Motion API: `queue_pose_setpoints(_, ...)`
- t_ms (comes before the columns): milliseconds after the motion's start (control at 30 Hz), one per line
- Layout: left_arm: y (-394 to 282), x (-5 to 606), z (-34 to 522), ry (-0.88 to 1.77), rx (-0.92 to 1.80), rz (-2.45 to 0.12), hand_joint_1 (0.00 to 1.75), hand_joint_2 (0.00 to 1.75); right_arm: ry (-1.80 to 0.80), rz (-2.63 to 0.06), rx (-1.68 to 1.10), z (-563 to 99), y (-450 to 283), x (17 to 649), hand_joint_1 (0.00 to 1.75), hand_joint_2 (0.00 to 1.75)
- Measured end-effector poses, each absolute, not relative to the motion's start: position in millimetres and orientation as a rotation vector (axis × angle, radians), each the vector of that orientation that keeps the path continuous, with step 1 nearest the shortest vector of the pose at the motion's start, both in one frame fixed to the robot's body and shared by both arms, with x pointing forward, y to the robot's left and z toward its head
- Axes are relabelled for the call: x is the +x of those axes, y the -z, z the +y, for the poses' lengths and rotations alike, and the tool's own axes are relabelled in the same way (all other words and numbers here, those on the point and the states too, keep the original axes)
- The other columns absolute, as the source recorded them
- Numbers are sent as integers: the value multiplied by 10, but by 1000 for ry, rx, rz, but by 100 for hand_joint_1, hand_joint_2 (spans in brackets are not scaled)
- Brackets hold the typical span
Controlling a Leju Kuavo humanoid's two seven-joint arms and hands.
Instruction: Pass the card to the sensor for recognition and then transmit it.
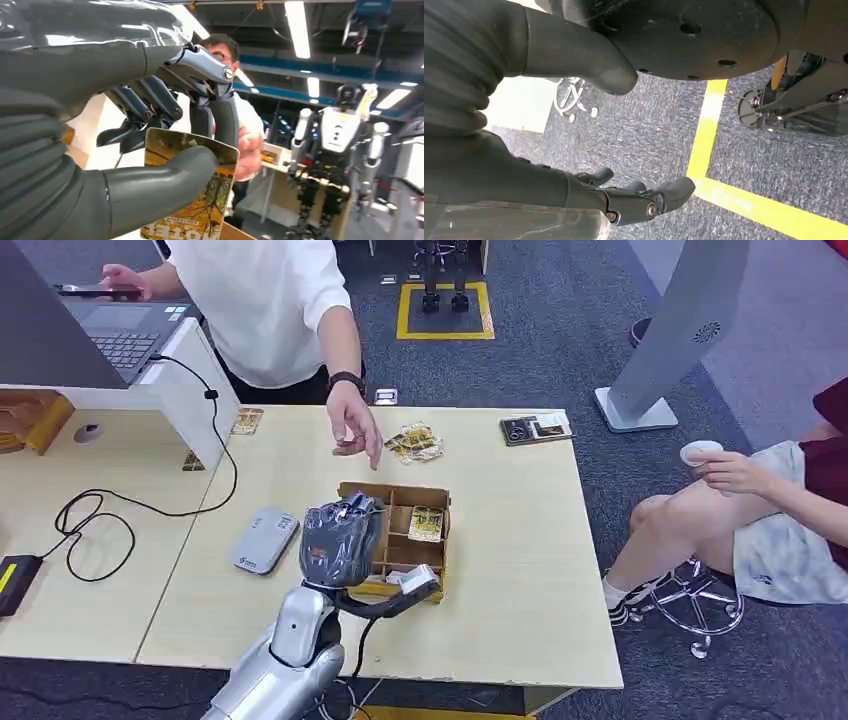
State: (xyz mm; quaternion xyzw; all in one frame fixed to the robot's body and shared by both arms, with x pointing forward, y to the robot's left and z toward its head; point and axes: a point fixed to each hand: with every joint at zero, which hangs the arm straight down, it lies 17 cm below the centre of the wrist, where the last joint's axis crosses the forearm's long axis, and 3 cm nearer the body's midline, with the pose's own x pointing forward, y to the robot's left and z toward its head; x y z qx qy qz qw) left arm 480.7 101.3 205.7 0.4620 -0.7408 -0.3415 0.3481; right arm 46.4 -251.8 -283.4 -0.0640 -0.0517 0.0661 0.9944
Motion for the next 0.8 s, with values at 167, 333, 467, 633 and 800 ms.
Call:
queue_pose_setpoints(167,-2131,4977,1101,868,1228,-1893,175,175,-136,-104,-128,-2517,2833,465,0,175)
queue_pose_setpoints(333,-2177,5093,1152,869,1254,-1874,175,175,-148,-106,-128,-2517,2833,468,0,175)
queue_pose_setpoints(467,-2206,5158,1188,868,1271,-1860,175,175,-148,-104,-128,-2517,2833,466,0,175)
queue_pose_setpoints(633,-2249,5212,1227,867,1290,-1854,175,175,-148,-105,-128,-2517,2833,467,0,175)
queue_pose_setpoints(800,-2251,5233,1233,867,1289,-1851,40,175,-150,-105,-129,-2518,2833,469,0,175)
